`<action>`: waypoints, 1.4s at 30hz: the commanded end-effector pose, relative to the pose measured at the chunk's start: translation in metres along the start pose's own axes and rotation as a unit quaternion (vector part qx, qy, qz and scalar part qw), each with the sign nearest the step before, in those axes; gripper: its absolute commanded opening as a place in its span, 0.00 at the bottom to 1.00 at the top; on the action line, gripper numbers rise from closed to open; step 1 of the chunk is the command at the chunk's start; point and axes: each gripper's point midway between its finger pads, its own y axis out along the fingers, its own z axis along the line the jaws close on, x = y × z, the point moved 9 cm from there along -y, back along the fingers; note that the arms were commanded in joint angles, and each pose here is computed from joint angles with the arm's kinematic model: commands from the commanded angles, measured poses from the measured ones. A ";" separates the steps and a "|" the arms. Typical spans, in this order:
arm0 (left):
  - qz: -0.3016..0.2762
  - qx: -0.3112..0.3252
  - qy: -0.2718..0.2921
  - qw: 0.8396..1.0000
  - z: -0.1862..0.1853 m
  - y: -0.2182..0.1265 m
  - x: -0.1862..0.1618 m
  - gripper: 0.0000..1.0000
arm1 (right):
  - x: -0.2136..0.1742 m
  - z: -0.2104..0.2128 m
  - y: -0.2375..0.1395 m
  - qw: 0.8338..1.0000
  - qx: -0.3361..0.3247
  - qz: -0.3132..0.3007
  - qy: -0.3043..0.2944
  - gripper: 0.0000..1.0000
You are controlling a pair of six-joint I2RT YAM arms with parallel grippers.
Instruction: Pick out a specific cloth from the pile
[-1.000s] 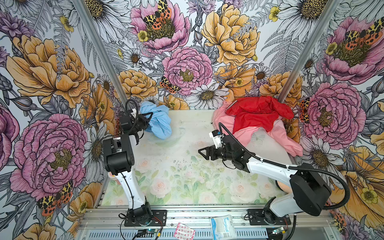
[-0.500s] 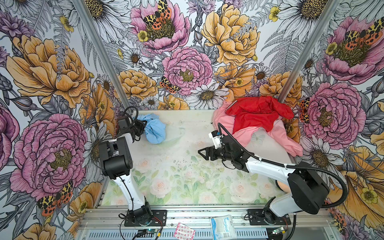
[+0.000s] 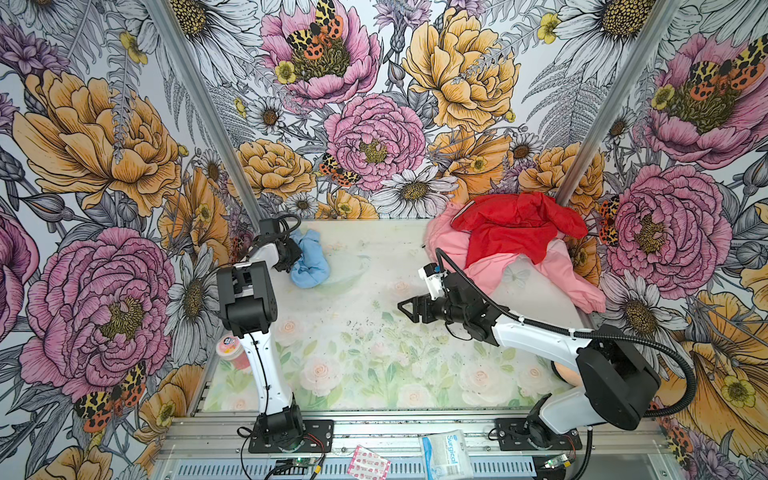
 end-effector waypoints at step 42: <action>-0.292 0.008 0.125 0.948 -0.048 -0.224 -0.063 0.99 | 0.046 -0.064 -0.120 0.975 -0.137 -0.175 -0.016 0.78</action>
